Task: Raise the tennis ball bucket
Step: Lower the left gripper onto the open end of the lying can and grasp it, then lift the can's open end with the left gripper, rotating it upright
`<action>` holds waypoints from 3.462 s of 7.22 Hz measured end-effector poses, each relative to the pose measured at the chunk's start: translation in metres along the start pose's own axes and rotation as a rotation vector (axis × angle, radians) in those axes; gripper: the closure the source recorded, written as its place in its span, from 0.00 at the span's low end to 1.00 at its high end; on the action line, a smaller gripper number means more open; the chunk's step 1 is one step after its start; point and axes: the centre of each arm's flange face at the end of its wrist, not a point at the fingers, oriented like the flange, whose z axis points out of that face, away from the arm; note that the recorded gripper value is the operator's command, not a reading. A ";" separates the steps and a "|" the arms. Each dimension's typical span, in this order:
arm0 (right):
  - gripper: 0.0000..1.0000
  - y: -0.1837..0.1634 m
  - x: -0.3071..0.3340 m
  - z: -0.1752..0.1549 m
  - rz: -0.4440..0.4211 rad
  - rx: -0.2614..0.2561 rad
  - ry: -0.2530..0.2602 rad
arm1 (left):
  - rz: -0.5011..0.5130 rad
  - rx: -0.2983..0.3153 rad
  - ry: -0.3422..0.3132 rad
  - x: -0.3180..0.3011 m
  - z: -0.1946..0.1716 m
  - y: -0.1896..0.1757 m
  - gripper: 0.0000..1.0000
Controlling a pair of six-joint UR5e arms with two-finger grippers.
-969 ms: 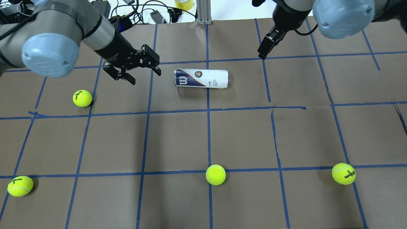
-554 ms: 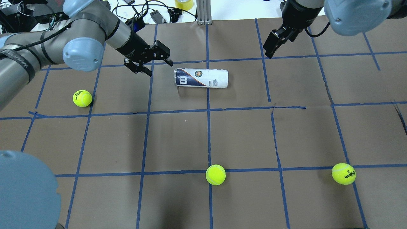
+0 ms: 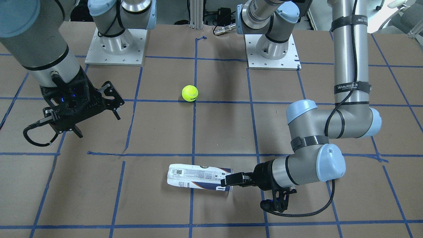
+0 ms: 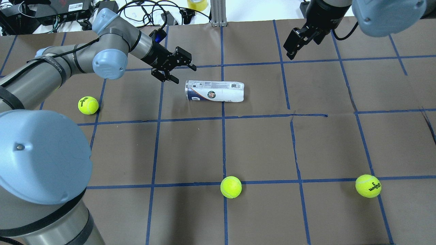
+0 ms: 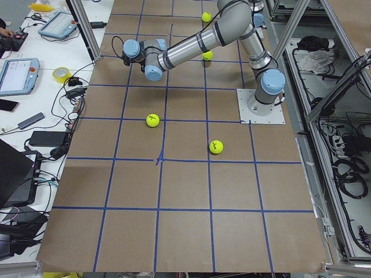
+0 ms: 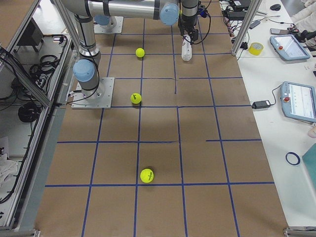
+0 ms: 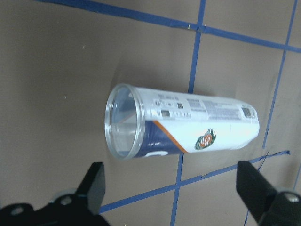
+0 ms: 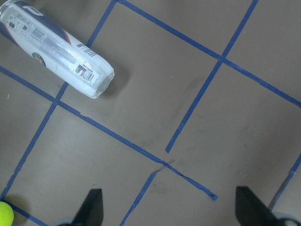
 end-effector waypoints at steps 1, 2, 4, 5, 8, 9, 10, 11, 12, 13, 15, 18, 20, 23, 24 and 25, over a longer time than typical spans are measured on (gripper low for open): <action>0.00 0.002 0.000 -0.005 0.055 0.000 0.016 | -0.014 -0.020 0.004 -0.008 0.013 0.001 0.18; 0.00 0.007 0.000 -0.012 0.138 -0.007 0.046 | -0.026 -0.037 0.005 -0.014 0.022 0.004 0.41; 0.00 0.014 -0.003 -0.021 0.258 -0.023 0.070 | -0.040 -0.048 0.009 -0.016 0.027 0.009 0.73; 0.00 0.019 -0.006 -0.027 0.295 -0.026 0.073 | -0.044 -0.047 0.023 -0.012 0.025 0.010 0.89; 0.00 0.029 -0.013 -0.037 0.378 -0.040 0.076 | -0.073 -0.040 0.093 0.005 0.014 0.014 1.00; 0.00 0.031 -0.014 -0.038 0.399 -0.044 0.080 | -0.094 -0.031 0.106 0.015 0.006 0.017 1.00; 0.00 0.033 -0.015 -0.038 0.410 -0.044 0.082 | -0.116 -0.019 0.113 0.032 -0.005 0.023 1.00; 0.00 0.034 -0.016 -0.038 0.414 -0.043 0.084 | -0.122 -0.004 0.123 0.053 -0.016 0.030 1.00; 0.00 0.035 -0.018 -0.039 0.428 -0.043 0.084 | -0.114 0.011 0.137 0.075 -0.028 0.039 1.00; 0.00 0.037 -0.022 -0.042 0.472 -0.036 0.083 | -0.108 0.028 0.144 0.096 -0.040 0.049 1.00; 0.00 0.039 -0.028 -0.047 0.544 -0.024 0.077 | -0.087 0.085 0.097 0.133 -0.070 0.070 1.00; 0.00 0.042 -0.031 -0.046 0.556 -0.028 0.075 | 0.016 0.249 -0.220 0.203 -0.098 0.098 1.00; 0.00 0.045 -0.033 -0.050 0.562 -0.020 0.074 | 0.109 0.372 -0.521 0.232 -0.083 0.114 1.00; 0.00 0.045 -0.033 -0.047 0.562 -0.024 0.070 | 0.202 0.396 -0.729 0.237 -0.039 0.115 1.00; 0.00 0.044 -0.033 -0.046 0.562 -0.026 0.070 | 0.213 0.410 -0.773 0.234 -0.030 0.111 1.00; 0.00 0.044 -0.033 -0.045 0.561 -0.026 0.068 | 0.221 0.442 -0.803 0.229 -0.022 0.104 1.00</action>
